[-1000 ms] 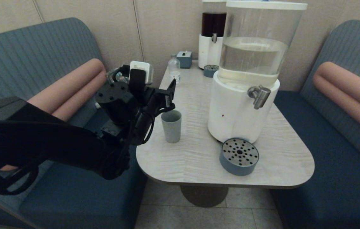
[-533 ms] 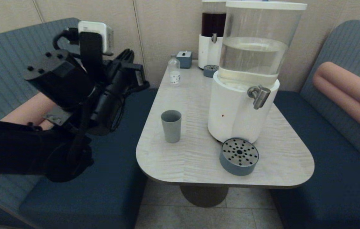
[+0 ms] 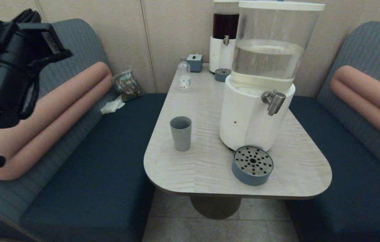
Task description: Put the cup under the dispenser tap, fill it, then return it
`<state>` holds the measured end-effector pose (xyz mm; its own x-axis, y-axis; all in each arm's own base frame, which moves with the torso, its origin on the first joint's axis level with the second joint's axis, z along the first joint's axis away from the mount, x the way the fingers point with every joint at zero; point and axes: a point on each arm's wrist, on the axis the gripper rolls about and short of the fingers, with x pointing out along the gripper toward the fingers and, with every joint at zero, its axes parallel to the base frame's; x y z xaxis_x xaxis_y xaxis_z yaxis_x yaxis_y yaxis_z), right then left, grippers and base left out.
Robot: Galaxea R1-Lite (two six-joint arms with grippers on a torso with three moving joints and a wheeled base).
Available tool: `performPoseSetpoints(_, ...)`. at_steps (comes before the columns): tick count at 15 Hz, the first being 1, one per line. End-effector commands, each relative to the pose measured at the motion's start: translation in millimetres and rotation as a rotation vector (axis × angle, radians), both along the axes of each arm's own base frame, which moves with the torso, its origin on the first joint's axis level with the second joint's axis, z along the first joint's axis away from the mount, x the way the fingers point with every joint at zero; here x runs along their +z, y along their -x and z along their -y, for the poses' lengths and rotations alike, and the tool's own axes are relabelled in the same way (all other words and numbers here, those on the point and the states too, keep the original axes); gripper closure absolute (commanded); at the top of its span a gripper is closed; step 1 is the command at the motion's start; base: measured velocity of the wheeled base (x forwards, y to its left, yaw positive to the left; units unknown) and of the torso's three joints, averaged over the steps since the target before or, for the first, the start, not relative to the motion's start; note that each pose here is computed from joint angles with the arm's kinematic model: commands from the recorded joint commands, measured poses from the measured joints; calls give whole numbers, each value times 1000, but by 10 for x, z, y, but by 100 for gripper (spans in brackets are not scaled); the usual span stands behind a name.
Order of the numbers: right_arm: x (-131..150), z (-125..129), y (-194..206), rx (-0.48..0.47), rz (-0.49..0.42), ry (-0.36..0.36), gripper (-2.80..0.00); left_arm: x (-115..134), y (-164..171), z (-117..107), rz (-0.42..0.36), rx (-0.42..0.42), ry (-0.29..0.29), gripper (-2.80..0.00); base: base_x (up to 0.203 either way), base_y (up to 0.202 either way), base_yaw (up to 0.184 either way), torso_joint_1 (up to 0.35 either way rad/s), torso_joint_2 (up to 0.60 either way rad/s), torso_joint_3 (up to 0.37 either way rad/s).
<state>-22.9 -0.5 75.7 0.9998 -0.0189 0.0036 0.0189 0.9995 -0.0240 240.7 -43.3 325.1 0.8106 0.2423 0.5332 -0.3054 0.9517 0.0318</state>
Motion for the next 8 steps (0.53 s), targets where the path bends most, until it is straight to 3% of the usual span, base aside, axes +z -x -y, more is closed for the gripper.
performPoseSetpoints(1,1,0,-1,-1,-1,1,0,209,330,-199,70,66,10,0,0,0,0,0,0,0)
performPoseSetpoints(4,1,0,-1,-1,-1,1,0,330,674,-408,65,160,1,0,0,0,0,0,0,0)
performPoseSetpoints(8,1,0,-1,0,-1,1,0,397,1290,-479,109,228,7,0,0,0,0,0,0,0)
